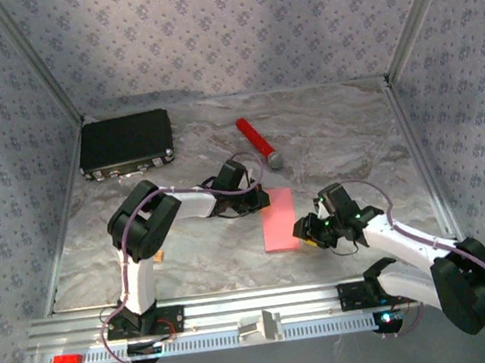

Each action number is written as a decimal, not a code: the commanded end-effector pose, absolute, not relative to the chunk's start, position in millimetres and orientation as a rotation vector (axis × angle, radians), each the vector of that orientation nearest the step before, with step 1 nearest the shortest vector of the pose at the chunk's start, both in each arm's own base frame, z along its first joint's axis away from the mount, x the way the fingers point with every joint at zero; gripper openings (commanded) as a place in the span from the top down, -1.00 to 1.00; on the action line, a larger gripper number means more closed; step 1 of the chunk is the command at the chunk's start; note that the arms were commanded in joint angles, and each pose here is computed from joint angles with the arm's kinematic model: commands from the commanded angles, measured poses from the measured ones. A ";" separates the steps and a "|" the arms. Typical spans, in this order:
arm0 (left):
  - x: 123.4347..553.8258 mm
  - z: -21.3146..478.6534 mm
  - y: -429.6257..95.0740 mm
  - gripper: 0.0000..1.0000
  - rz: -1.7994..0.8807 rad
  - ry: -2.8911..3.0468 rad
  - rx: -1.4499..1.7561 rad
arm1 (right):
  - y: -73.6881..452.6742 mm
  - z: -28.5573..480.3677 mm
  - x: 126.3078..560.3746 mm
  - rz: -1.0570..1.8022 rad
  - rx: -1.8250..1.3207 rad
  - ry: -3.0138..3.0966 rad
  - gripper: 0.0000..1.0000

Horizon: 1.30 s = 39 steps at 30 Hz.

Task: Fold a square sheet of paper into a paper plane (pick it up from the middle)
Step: First fold the square sheet of paper in half at the center of the table, then fold the triangle a second time at the center of the table.

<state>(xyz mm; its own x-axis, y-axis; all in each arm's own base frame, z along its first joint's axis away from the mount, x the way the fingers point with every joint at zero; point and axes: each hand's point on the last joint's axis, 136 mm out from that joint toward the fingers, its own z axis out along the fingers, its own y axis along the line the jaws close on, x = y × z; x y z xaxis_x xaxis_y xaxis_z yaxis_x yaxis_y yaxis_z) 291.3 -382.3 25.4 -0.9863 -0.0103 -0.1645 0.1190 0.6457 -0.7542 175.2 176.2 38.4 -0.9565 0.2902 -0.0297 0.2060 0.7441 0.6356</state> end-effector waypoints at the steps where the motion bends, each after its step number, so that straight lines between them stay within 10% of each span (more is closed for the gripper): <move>1: 282.0 9.2 -367.4 0.97 -1.184 2.786 0.039 | 180.5 32.3 168.7 1.031 0.422 2.846 0.15; 39: 284.1 14.6 -375.1 0.96 -1.224 2.776 0.050 | 198.4 51.0 215.0 1.297 0.400 2.641 0.29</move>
<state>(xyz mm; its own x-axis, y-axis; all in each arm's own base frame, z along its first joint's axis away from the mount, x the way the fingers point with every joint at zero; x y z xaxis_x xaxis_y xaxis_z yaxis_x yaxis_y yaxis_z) 291.1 -382.4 25.6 -0.9873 -0.0148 -0.1582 0.1114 0.6449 -0.7561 215.5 197.4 51.1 -0.9461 0.3201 -0.0503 0.1642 0.6075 0.7772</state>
